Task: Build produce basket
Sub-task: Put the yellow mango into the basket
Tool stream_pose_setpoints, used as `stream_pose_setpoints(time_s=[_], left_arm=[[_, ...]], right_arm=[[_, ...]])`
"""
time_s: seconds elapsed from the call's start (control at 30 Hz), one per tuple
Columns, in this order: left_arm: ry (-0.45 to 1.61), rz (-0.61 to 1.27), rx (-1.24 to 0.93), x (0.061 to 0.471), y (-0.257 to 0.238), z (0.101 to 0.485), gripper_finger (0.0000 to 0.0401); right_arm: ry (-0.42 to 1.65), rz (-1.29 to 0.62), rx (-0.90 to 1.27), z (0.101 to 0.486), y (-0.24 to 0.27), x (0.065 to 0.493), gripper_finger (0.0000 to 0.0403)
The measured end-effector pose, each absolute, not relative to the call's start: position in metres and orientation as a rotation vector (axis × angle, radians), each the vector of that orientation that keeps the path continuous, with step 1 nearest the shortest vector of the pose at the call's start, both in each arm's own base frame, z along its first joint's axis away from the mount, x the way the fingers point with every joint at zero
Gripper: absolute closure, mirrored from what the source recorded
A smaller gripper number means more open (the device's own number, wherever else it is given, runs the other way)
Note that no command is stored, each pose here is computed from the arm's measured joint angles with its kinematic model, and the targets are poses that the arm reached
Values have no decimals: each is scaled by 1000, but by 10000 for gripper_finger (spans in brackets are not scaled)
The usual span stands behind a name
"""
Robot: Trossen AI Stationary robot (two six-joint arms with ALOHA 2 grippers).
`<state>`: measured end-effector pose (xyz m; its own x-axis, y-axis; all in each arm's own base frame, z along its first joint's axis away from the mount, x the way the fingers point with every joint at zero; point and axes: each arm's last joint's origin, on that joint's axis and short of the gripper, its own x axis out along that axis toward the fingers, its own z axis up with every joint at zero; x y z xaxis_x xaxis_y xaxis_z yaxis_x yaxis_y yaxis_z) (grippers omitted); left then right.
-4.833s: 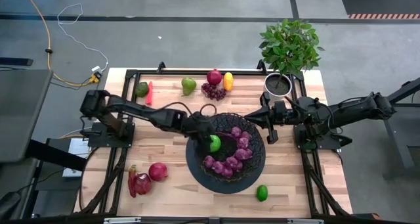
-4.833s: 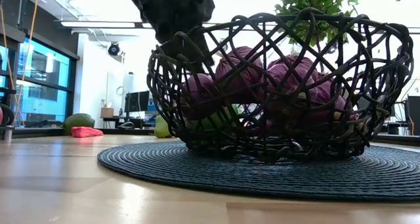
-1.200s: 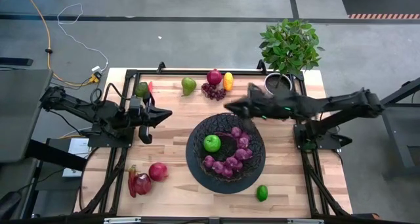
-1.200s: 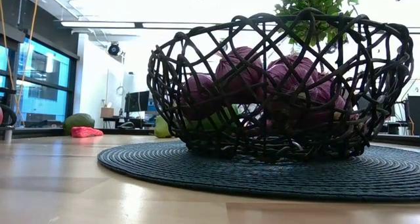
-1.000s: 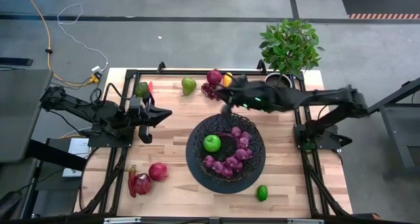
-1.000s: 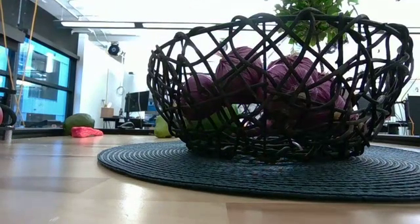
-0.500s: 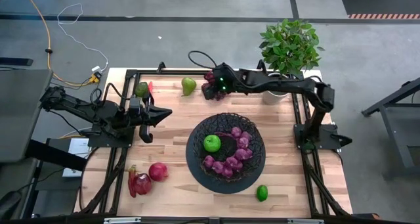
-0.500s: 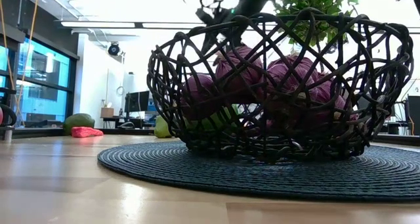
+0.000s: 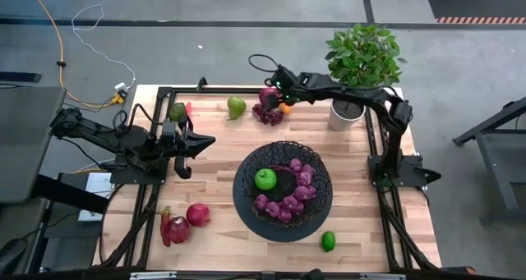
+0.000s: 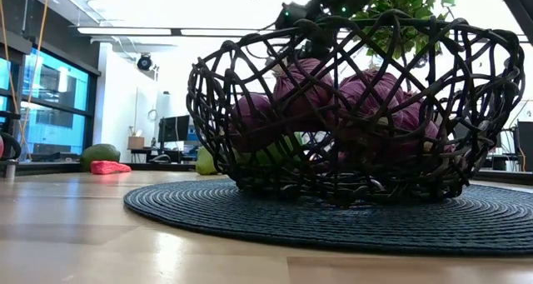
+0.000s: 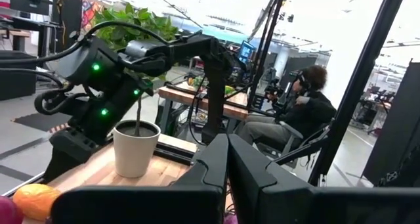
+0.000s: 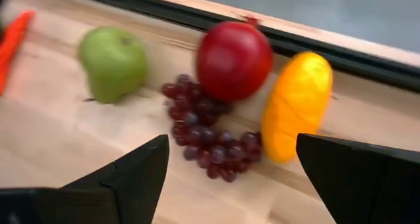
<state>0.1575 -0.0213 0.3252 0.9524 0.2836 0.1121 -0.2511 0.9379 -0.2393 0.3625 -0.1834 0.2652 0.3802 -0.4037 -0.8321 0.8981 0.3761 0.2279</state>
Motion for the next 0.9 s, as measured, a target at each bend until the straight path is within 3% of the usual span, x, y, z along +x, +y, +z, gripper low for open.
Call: stream_pose_setpoints(time_s=[0.9], left_arm=[[-157, 405, -242, 156, -18, 325, 401]], right_arm=[[970, -1080, 907, 190, -231, 355, 86]])
